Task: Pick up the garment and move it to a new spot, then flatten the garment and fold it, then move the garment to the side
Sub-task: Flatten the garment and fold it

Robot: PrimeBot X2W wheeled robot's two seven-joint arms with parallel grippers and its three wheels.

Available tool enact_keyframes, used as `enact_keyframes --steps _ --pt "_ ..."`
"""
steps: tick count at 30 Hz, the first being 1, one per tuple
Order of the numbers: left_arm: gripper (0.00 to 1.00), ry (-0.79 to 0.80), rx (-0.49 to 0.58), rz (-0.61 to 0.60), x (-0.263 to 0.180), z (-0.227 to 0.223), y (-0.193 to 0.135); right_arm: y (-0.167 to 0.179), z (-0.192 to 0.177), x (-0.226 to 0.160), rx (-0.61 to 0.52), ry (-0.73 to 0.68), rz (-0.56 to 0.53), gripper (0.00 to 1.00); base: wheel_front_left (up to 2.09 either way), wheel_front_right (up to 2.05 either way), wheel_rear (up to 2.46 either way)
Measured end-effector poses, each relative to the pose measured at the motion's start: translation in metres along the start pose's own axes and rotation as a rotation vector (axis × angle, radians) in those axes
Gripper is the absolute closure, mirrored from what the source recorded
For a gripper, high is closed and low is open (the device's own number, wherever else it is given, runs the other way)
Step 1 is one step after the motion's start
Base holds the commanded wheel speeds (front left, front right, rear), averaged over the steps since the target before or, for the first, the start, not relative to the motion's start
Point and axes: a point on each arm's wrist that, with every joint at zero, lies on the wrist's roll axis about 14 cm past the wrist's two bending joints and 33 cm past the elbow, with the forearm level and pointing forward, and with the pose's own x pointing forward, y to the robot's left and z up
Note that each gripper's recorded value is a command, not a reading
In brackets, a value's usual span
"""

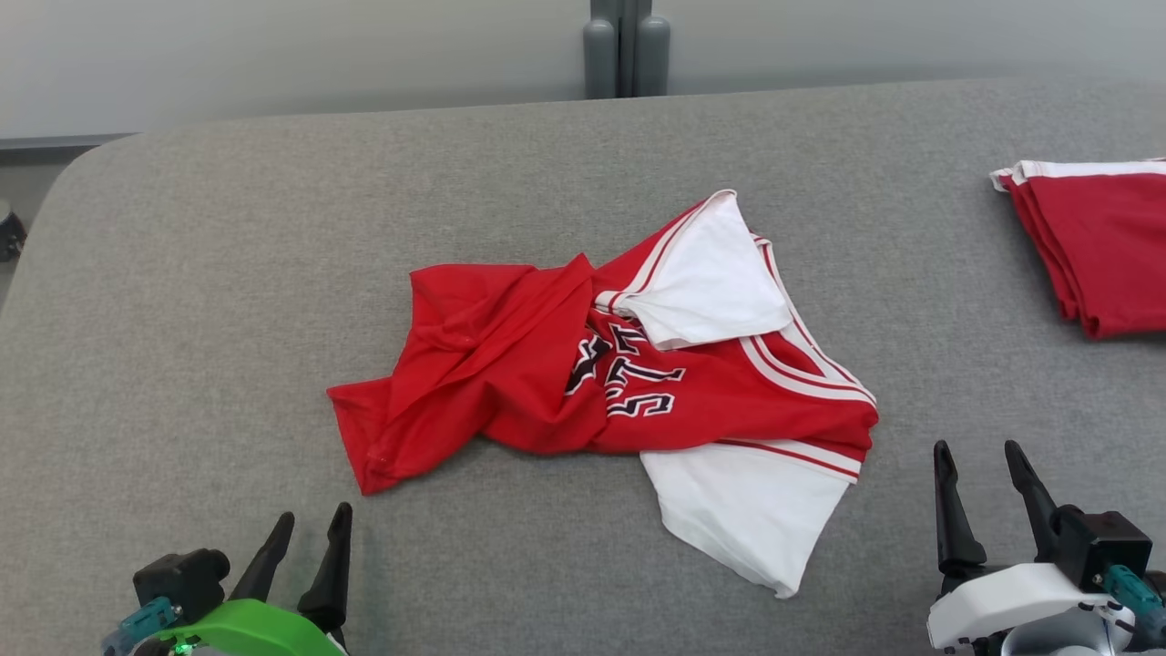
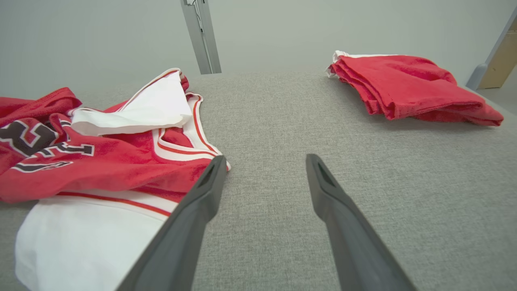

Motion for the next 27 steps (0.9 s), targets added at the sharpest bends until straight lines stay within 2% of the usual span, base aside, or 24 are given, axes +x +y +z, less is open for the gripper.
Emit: enact_keyframes --steps 5,10,20,27 --pt "0.00 -0.082 0.051 -0.057 -0.005 0.023 -0.013 0.011 0.000 0.000 0.000 -0.001 0.036 0.00 0.00 0.00 0.00" --pt "0.00 -0.092 0.100 -0.102 0.008 0.032 -0.023 0.011 0.001 -0.001 0.004 -0.002 0.032 0.00 0.00 0.00 0.00" --pt "0.00 0.030 0.196 -0.186 0.050 0.023 -0.040 -0.005 -0.005 -0.004 0.011 0.015 -0.019 0.00 0.00 0.00 0.00" --pt "0.00 0.067 0.215 -0.200 0.061 0.014 -0.043 -0.014 -0.006 -0.007 0.017 0.019 -0.047 0.00 0.00 0.00 0.00"
